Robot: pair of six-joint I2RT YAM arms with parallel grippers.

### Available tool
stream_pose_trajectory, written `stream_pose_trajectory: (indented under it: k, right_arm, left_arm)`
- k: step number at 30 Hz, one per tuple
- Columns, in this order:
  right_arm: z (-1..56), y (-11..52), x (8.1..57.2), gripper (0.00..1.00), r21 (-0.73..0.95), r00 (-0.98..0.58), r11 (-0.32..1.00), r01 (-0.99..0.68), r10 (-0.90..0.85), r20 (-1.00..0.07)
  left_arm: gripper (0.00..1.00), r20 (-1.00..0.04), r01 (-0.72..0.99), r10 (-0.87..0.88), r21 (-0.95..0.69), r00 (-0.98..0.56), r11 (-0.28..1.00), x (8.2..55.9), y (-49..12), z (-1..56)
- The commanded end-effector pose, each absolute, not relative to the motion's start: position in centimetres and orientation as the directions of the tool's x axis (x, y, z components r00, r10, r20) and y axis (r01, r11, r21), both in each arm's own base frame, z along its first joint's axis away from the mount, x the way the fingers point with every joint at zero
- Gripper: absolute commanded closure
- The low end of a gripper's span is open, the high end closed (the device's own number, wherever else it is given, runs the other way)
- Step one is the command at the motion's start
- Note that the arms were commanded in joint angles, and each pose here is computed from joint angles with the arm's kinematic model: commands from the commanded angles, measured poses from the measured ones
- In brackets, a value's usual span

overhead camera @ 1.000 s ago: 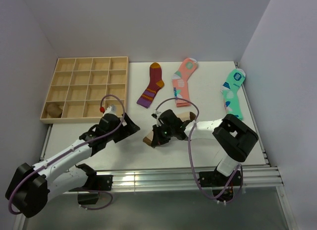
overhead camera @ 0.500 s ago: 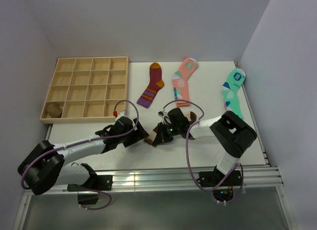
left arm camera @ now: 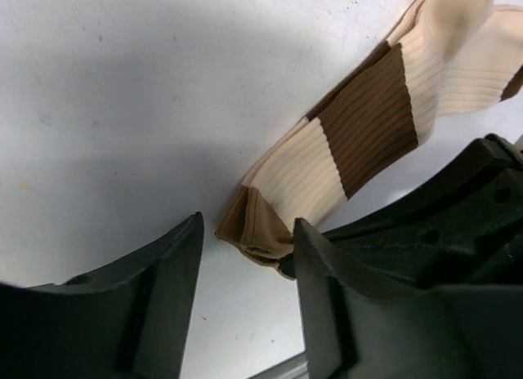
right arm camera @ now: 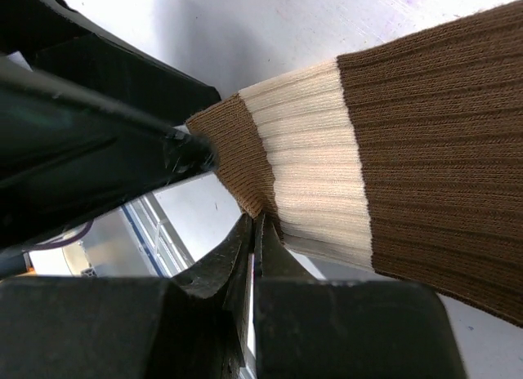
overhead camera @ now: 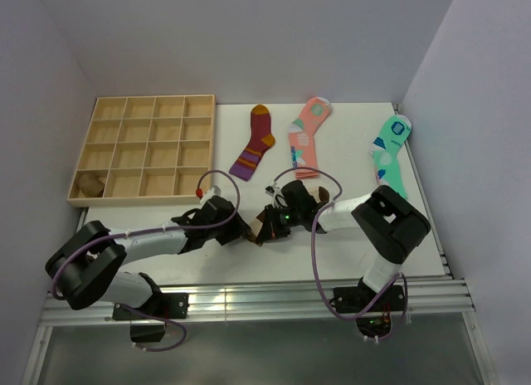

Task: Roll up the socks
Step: Roll the sock at the center of the board.

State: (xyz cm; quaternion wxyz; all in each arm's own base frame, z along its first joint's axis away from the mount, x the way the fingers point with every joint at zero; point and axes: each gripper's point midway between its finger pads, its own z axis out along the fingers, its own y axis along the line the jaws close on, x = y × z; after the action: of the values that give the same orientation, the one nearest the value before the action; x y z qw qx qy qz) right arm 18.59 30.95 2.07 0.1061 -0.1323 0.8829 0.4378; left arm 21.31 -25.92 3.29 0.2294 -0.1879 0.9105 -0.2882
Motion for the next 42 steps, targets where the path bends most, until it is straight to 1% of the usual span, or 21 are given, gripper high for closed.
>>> stream_pose_trajectory:
  k: [1,3,5,9,10,11,13,15,16,17,18,19,21,22,24,25,28,29,32,36,42]
  right_arm:
    - [1.5,30.7,19.1,1.0,0.735,-0.938,0.592,-0.332,-0.13,-0.32]
    - [1.6,30.6,19.2,1.0,0.734,-0.938,0.591,-0.334,-0.129,-0.323]
    - [1.5,30.7,19.3,1.0,0.731,-0.936,0.593,-0.339,-0.131,-0.328]
    - [1.5,30.5,19.5,1.0,0.718,-0.931,0.603,-0.348,-0.131,-0.341]
    - [1.5,30.4,19.4,0.99,0.715,-0.93,0.605,-0.35,-0.132,-0.343]
    - [1.6,30.4,19.5,0.98,0.713,-0.928,0.605,-0.354,-0.131,-0.349]
    - [1.7,30.2,19.7,0.92,0.699,-0.922,0.615,-0.364,-0.131,-0.365]
    - [2.0,30.1,19.8,0.86,0.687,-0.911,0.617,-0.385,-0.136,-0.389]
    - [2.1,30.1,20.0,0.8,0.678,-0.906,0.622,-0.392,-0.133,-0.402]
    - [2.3,30.2,19.8,0.77,0.669,-0.895,0.616,-0.415,-0.144,-0.423]
    - [2.9,30.3,19.8,0.74,0.663,-0.883,0.61,-0.434,-0.143,-0.447]
    - [3.2,30.3,20.0,0.69,0.652,-0.872,0.612,-0.447,-0.138,-0.469]
    - [3.7,30.6,19.6,0.63,0.621,-0.841,0.607,-0.497,-0.16,-0.517]
    - [4.5,30.6,20.1,0.6,0.591,-0.814,0.618,-0.518,-0.146,-0.562]
    - [5.0,31.0,19.6,0.57,0.54,-0.774,0.623,-0.566,-0.175,-0.609]
    - [5.4,30.8,20.2,0.55,0.498,-0.746,0.651,-0.573,-0.163,-0.645]
    - [5.8,31.1,19.9,0.52,0.416,-0.692,0.671,-0.614,-0.203,-0.693]
    - [6.1,30.8,20.5,0.52,0.365,-0.661,0.696,-0.618,-0.209,-0.72]
    - [6.3,31.0,20.5,0.52,0.279,-0.608,0.715,-0.641,-0.252,-0.753]
    - [5.9,31.4,20.2,0.51,0.195,-0.552,0.722,-0.664,-0.297,-0.779]
    - [5.0,32.4,19.3,0.51,0.112,-0.496,0.708,-0.698,-0.364,-0.788]
  left_arm:
    - [0.48,-0.331,-0.215,-0.511,-0.633,-0.793,0.744,22.9,-26.8,4.3]
    - [0.57,-0.332,-0.225,-0.511,-0.62,-0.793,0.752,22.8,-26.7,3.9]
    - [0.61,-0.331,-0.226,-0.514,-0.623,-0.791,0.749,23.0,-26.7,4.0]
    - [0.74,-0.327,-0.222,-0.509,-0.624,-0.796,0.749,23.0,-27.1,4.1]
    - [0.8,-0.329,-0.222,-0.508,-0.623,-0.796,0.75,23.1,-27.2,4.3]
    - [0.82,-0.331,-0.222,-0.507,-0.62,-0.796,0.752,23.2,-27.1,4.3]
    - [0.89,-0.333,-0.219,-0.508,-0.622,-0.794,0.751,23.3,-27.3,4.7]
    - [0.92,-0.335,-0.221,-0.507,-0.618,-0.794,0.754,23.3,-27.1,4.8]
    - [0.96,-0.336,-0.216,-0.508,-0.625,-0.793,0.75,23.5,-27.4,5.1]
    - [0.96,-0.336,-0.216,-0.508,-0.625,-0.793,0.75,23.6,-27.5,5.2]
    - [1.0,-0.33,-0.229,-0.5,-0.604,-0.801,0.764,23.2,-27.2,4.9]
    - [1.0,-0.327,-0.231,-0.498,-0.6,-0.803,0.766,23.2,-27.1,4.8]
    - [1.0,-0.319,-0.241,-0.494,-0.587,-0.809,0.773,23.0,-27.1,4.6]
    - [1.0,-0.316,-0.243,-0.494,-0.586,-0.81,0.773,22.9,-27.1,4.6]
    - [1.0,-0.309,-0.251,-0.493,-0.578,-0.813,0.776,22.7,-26.9,4.6]
    - [1.0,-0.306,-0.256,-0.493,-0.573,-0.814,0.779,22.7,-26.8,4.6]
    - [1.0,-0.309,-0.26,-0.491,-0.562,-0.814,0.785,22.6,-26.6,4.8]
    - [1.0,-0.31,-0.264,-0.493,-0.558,-0.813,0.787,22.5,-26.4,4.8]
    - [1.0,-0.314,-0.274,-0.491,-0.538,-0.813,0.798,22.6,-26.1,4.9]
    - [1.0,-0.311,-0.283,-0.497,-0.535,-0.81,0.796,23.0,-25.7,5.1]
    - [1.0,-0.305,-0.293,-0.501,-0.53,-0.81,0.796,23.6,-25.3,5.1]
